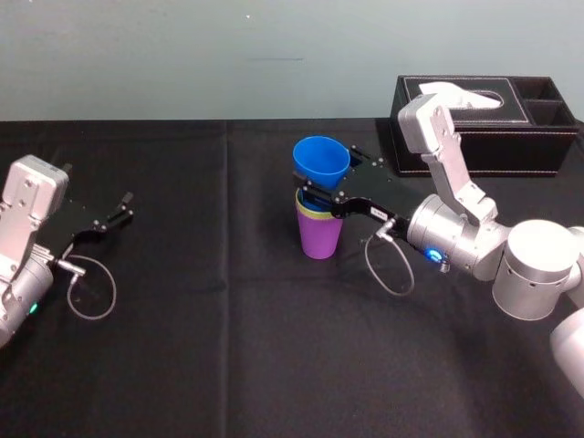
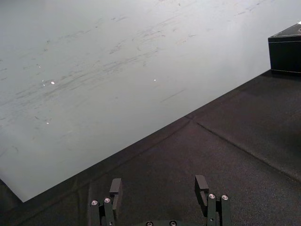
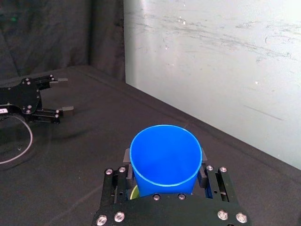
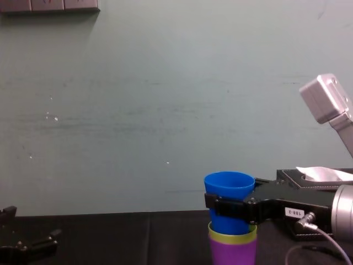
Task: Stack the three plastic cups sequentially using one hand.
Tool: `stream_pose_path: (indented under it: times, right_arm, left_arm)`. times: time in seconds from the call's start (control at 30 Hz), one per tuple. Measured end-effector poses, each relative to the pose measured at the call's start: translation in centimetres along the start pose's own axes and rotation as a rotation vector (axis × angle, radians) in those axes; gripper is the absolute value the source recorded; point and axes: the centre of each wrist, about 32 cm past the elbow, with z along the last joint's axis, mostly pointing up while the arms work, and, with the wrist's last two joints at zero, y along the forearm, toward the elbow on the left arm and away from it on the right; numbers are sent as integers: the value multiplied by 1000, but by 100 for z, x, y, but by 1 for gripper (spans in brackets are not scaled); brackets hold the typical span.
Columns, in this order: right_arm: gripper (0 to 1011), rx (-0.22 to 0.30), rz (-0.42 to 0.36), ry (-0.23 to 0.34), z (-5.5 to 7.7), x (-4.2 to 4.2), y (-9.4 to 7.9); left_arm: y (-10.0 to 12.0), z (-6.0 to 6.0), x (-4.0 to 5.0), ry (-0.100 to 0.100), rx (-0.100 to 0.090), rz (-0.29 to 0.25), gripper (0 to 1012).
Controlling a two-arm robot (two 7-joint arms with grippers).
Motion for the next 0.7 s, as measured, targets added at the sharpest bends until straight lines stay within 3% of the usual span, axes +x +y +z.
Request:
stream_pose_path:
  times: [0.7]
  right_arm:
    - [734,-28,11,16,-125,-43,-16]
  left_arm:
    - [0,0,0,0,0,0,1011]
